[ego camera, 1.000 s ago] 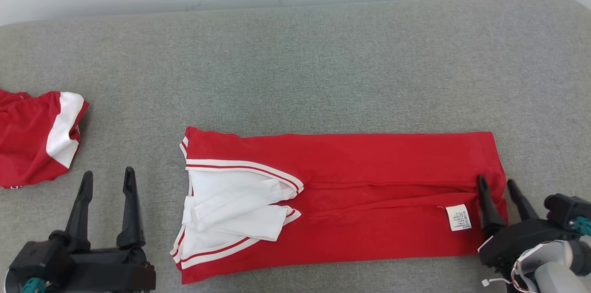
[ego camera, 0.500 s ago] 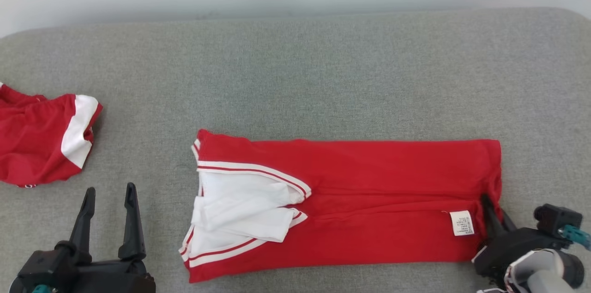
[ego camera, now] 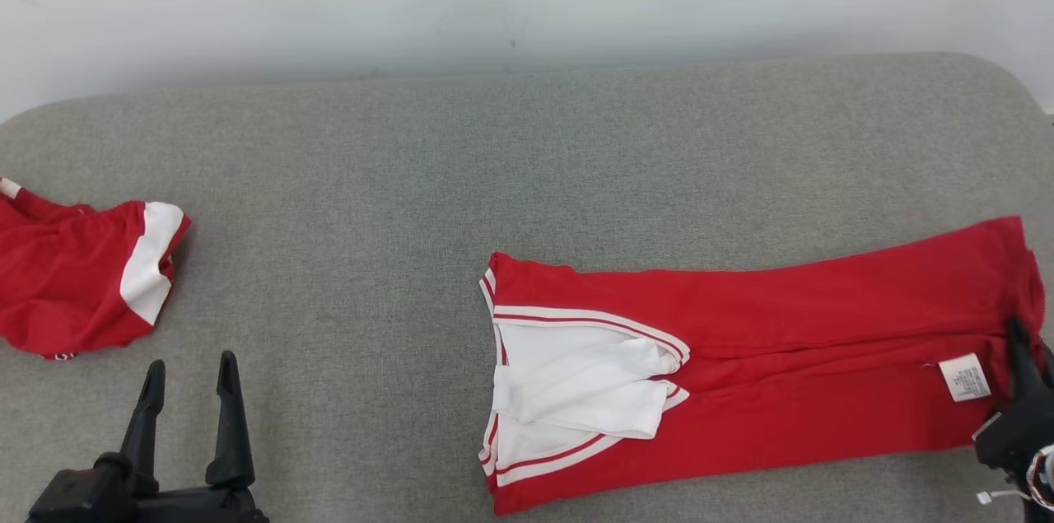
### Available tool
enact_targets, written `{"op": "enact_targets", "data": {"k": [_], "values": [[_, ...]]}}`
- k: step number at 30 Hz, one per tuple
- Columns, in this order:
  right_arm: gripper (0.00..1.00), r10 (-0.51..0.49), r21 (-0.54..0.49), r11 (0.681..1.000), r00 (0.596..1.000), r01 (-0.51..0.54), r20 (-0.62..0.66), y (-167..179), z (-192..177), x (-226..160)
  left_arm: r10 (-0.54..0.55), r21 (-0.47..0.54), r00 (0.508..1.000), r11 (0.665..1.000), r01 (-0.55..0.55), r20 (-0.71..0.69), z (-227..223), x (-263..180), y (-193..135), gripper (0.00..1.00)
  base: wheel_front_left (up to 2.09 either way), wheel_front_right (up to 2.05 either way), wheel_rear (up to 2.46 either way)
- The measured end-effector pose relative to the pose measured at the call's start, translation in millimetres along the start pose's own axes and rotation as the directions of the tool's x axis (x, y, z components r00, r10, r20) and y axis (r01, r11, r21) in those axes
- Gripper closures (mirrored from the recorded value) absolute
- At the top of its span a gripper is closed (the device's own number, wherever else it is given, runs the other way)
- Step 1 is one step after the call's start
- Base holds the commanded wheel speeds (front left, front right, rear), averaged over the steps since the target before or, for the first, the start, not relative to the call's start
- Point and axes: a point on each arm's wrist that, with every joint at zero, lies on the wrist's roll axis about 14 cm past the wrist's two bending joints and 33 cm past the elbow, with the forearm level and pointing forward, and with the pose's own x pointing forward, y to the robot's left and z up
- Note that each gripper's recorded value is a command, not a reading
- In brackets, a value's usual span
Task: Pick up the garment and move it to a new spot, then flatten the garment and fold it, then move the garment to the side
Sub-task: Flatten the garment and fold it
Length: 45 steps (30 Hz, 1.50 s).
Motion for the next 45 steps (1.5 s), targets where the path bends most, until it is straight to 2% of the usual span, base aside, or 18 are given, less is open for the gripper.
{"op": "enact_targets", "data": {"k": [5, 7, 12, 13, 14, 18, 19, 28, 41, 42, 43, 44, 45], "values": [[1.0, 0.088, -0.011, 0.996, 0.995, -0.088, 0.035, 34.4, 10.0, 1.5, -0.007, -0.008, 1.0, 1.0, 0.007, 0.0, 0.1, -1.7, -1.9, 0.0, 0.0, 0.0, 0.0], [1.0, 0.175, -0.014, 0.985, 0.983, -0.174, 0.05, 71.2, 13.2, 1.8, -0.006, -0.014, 1.0, 1.0, 0.006, -0.003, -0.8, -2.7, -2.1, 0.0, 0.0, 0.0, 0.0], [1.0, 0.311, -0.001, 0.95, 0.948, -0.312, 0.065, 131.6, 16.5, -2.8, 0.0, -0.016, 1.0, 1.0, 0.0, -0.011, -3.3, -4.3, -0.1, 0.0, 0.0, 0.0, 0.0], [1.0, 0.311, -0.001, 0.95, 0.948, -0.312, 0.065, 131.6, 16.5, -2.8, 0.0, -0.016, 1.0, 1.0, 0.0, -0.011, -3.3, -4.3, -0.1, 0.0, 0.0, 0.0, 0.0], [1.0, 0.366, 0.003, 0.93, 0.929, -0.367, 0.062, 156.4, 14.6, -7.7, 0.006, -0.017, 1.0, 1.0, -0.006, -0.014, -4.1, -5.2, 1.8, 0.0, 0.0, 0.0, 0.0], [1.0, 0.46, 0.017, 0.887, 0.886, -0.461, 0.057, 200.5, 11.2, -19.8, 0.016, -0.017, 1.0, 1.0, -0.016, -0.021, -6.0, -7.4, 4.9, 0.0, 0.0, 0.0, 0.0], [1.0, 0.46, 0.017, 0.887, 0.886, -0.461, 0.057, 200.5, 11.2, -19.8, 0.016, -0.017, 1.0, 1.0, -0.016, -0.021, -6.0, -7.4, 4.9, 0.0, 0.0, 0.0, 0.0], [1.0, 0.584, 0.081, 0.806, 0.811, -0.586, 0.049, 268.9, 2.3, -44.0, 0.032, -0.019, 0.999, 0.999, -0.033, -0.026, -6.8, -10.5, 10.2, 0.0, 0.0, 0.0, 0.0], [1.0, 0.694, 0.124, 0.713, 0.72, -0.69, 0.013, 327.0, -15.2, -53.1, 0.06, -0.034, 0.998, 0.998, -0.062, -0.035, -9.4, -11.8, 17.1, 0.0, 0.0, 0.0, 0.0], [0.91, 0.698, 0.122, 0.71, 0.716, -0.694, 0.004, 329.3, -18.5, -52.9, 0.062, -0.035, 0.997, 0.997, -0.063, -0.036, -9.5, -11.5, 17.5, 0.0, 0.0, 0.0, 0.0], [0.1, 0.701, 0.119, 0.709, 0.713, -0.695, -0.009, 330.6, -22.8, -52.4, 0.063, -0.037, 0.997, 0.997, -0.064, -0.037, -9.9, -11.2, 17.8, 0.0, 0.0, 0.0, 0.0], [0.0, 0.704, 0.122, 0.706, 0.71, -0.698, -0.015, 332.2, -25.6, -52.5, 0.063, -0.037, 0.997, 0.997, -0.065, -0.039, -10.7, -11.3, 17.9, 0.0, 0.0, 0.0, 0.0], [0.0, 0.707, 0.132, 0.703, 0.707, -0.699, -0.018, 333.7, -27.5, -52.6, 0.064, -0.037, 0.997, 0.997, -0.066, -0.042, -11.6, -11.4, 18.0, 0.0, 0.0, 0.0, 0.0]]}}
